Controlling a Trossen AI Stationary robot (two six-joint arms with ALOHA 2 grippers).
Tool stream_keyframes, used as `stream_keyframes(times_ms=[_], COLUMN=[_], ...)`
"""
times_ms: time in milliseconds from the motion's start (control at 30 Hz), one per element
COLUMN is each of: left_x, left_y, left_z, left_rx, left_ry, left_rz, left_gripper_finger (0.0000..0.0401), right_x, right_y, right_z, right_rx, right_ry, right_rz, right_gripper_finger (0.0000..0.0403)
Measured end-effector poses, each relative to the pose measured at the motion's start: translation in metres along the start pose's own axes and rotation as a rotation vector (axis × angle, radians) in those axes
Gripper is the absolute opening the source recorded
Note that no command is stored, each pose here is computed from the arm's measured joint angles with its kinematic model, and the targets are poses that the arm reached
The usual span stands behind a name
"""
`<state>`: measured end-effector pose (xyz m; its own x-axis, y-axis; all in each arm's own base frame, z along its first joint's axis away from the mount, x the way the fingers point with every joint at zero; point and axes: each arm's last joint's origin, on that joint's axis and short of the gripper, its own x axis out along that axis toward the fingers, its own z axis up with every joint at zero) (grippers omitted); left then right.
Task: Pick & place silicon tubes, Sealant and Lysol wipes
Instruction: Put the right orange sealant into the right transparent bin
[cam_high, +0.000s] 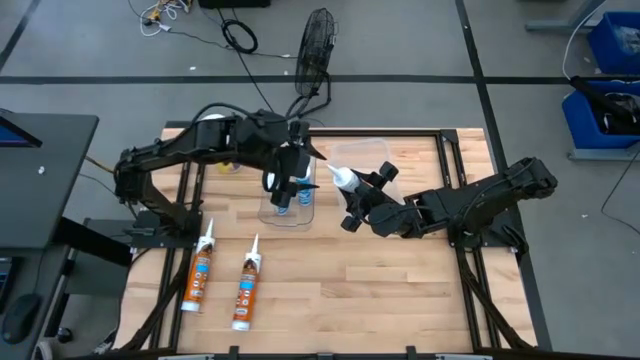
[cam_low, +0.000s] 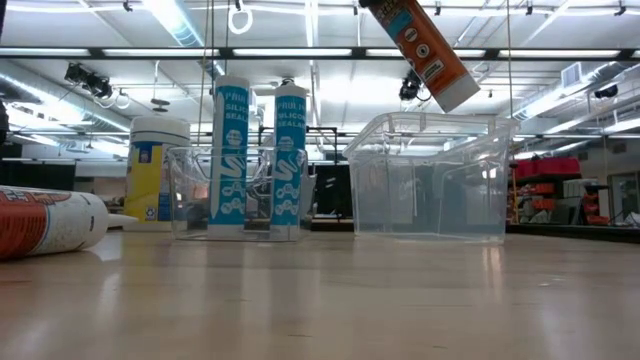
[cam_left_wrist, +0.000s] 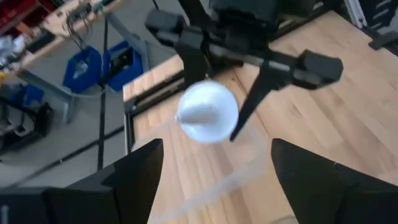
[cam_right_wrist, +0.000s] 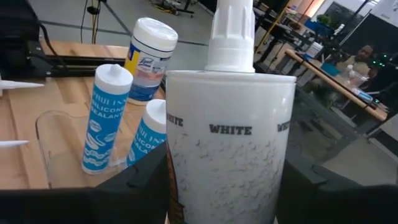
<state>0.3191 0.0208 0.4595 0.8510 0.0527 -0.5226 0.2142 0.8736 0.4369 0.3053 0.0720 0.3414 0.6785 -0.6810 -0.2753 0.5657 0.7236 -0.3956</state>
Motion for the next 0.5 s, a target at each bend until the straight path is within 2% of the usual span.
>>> stream_keyframes(times_ms=[200, 500], left_x=[0.005, 0.021], left_y=[0.001, 0.002], left_z=[0.002, 0.005], left_rx=[-0.004, 0.003], left_ry=[-0.03, -0.079], left_rz=[-0.006, -0.043], left_gripper_finger=[0.0286, 0.0284], right_x=[0.0, 0.001], right_y=[0.0, 0.0], right_z=[0.0, 0.001], right_rx=[0.0, 0.006], right_ry=[0.0, -0.001], right_rz=[0.009, 0.024], right_gripper_finger=[0.0211, 0.0211])
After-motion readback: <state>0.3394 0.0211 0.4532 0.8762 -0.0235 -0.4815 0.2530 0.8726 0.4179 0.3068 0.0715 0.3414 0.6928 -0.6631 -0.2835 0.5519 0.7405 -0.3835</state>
